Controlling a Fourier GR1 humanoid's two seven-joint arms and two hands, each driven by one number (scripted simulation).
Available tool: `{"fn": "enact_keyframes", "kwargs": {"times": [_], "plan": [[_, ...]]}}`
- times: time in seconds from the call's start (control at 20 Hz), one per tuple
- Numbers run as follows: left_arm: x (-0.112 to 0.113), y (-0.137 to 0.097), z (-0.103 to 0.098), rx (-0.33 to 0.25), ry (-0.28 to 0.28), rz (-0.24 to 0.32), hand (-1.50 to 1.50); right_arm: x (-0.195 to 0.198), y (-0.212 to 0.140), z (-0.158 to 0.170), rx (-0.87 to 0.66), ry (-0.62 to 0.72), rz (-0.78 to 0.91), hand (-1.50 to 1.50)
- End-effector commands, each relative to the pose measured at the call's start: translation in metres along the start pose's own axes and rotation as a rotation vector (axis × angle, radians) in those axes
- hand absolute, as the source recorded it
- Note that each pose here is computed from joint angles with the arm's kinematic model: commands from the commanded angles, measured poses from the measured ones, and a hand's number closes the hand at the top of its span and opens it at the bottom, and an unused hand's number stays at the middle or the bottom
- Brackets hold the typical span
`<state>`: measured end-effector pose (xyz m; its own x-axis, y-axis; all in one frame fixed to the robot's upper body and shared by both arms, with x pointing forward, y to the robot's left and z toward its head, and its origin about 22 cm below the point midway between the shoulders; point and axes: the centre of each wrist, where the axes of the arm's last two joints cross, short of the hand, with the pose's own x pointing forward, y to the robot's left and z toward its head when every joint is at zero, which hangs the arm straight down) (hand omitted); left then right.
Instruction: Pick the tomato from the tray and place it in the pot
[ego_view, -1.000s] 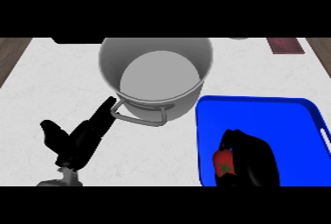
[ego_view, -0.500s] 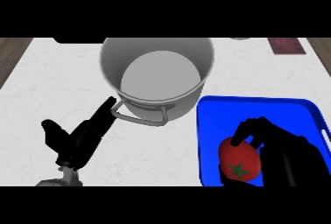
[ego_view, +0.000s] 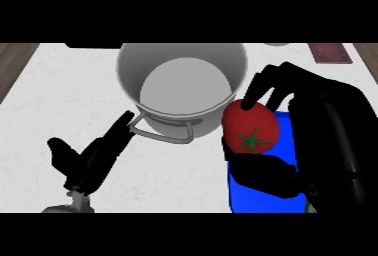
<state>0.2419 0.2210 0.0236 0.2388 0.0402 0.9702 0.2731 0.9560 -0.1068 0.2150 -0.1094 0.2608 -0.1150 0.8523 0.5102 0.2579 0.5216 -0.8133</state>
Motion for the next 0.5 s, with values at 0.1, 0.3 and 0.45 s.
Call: {"fn": "enact_keyframes", "kwargs": {"times": [0.1, 0.3, 0.45], "plan": [[-0.01, 0.005, -0.003, 0.0, 0.017, 0.009, 0.0, 0.028, 0.004, -0.061, 0.048, 0.106, -0.04, 1.5], [-0.01, 0.004, -0.005, 0.003, 0.003, 0.015, 0.0, 0.04, 0.021, -0.085, 0.058, 0.092, -0.021, 1.5], [0.012, -0.009, -0.012, -0.014, 0.006, -0.002, 0.0, 0.03, 0.037, -0.119, 0.077, 0.072, -0.046, 1.5]]}}
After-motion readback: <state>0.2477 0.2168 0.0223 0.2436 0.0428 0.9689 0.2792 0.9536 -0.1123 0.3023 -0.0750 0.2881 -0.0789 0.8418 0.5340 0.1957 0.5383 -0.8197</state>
